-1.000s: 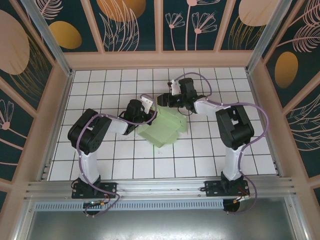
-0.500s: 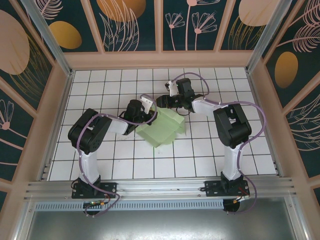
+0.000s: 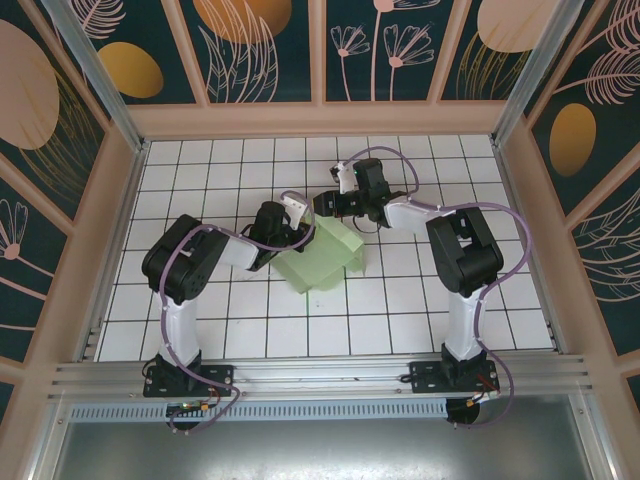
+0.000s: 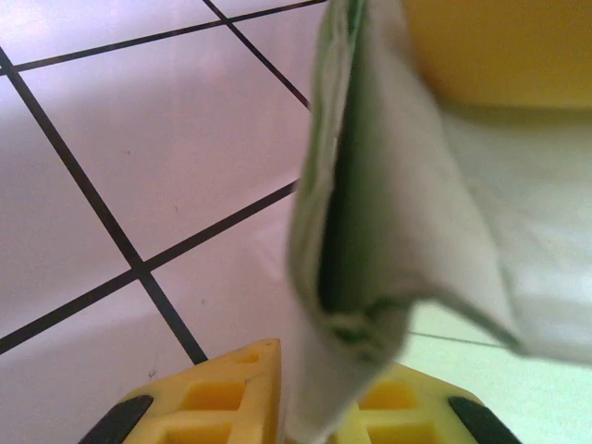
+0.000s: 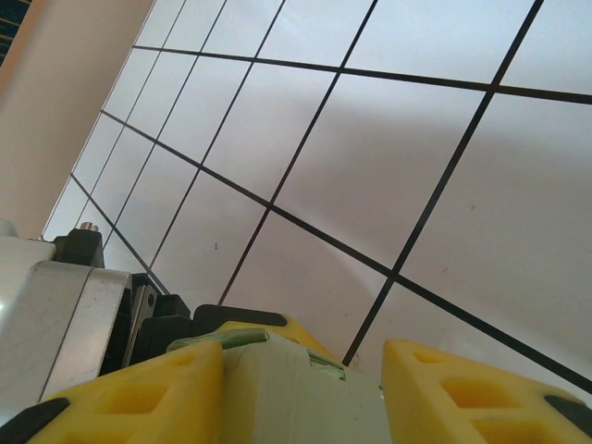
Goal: Fold the paper box
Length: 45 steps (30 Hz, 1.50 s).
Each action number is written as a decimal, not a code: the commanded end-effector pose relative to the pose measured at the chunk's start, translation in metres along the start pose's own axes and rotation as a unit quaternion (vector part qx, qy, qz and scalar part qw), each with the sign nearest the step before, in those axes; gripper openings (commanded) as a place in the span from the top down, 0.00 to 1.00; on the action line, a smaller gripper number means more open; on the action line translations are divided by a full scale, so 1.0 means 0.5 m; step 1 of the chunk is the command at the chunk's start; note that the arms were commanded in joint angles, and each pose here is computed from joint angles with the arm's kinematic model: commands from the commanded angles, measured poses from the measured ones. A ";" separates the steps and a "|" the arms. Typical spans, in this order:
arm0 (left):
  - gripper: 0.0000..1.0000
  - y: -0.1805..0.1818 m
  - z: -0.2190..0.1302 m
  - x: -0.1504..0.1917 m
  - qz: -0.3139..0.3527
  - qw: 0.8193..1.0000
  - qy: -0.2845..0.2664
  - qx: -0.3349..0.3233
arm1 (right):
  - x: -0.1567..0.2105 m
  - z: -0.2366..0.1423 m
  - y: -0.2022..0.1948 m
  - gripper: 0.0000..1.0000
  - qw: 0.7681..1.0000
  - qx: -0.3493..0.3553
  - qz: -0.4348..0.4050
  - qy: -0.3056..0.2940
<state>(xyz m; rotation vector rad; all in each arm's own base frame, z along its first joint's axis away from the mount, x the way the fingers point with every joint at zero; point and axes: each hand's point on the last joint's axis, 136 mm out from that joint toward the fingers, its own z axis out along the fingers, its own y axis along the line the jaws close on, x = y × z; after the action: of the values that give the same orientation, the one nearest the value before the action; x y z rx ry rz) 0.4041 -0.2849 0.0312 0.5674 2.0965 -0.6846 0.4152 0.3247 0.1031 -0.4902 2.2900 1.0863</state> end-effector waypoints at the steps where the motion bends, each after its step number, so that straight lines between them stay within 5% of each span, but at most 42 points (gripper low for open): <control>1: 0.87 0.009 0.017 -0.009 -0.004 1.000 -0.008 -0.013 | 0.101 0.011 -0.041 0.53 0.996 0.027 0.042 0.071; 8: 0.96 0.002 0.016 -0.027 -0.002 1.000 -0.019 -0.004 | 0.099 0.003 -0.050 0.55 0.996 0.040 0.031 0.078; 13: 0.78 -0.003 0.005 -0.054 -0.006 0.999 -0.045 -0.004 | 0.095 -0.001 -0.052 0.55 0.996 0.039 0.035 0.073; 19: 0.71 -0.007 0.008 -0.078 -0.015 0.998 -0.067 0.004 | 0.097 -0.001 -0.051 0.55 0.996 0.021 0.048 0.068; 31: 0.76 -0.005 0.036 -0.060 -0.023 0.998 -0.056 0.017 | 0.090 -0.008 -0.037 0.55 0.996 -0.012 0.063 0.062; 37: 0.91 -0.005 0.032 -0.042 -0.020 0.999 -0.042 0.016 | 0.089 -0.010 -0.044 0.55 0.996 -0.008 0.065 0.061; 45: 0.87 -0.009 0.019 -0.036 -0.014 0.999 -0.037 0.015 | 0.089 -0.008 -0.047 0.55 0.996 -0.006 0.068 0.061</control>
<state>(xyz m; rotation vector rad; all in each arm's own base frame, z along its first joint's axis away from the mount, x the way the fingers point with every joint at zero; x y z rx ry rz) 0.4175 -0.3051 0.0469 0.5376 2.0093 -0.7673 0.4108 0.3158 0.1035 -0.4831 2.2869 1.1893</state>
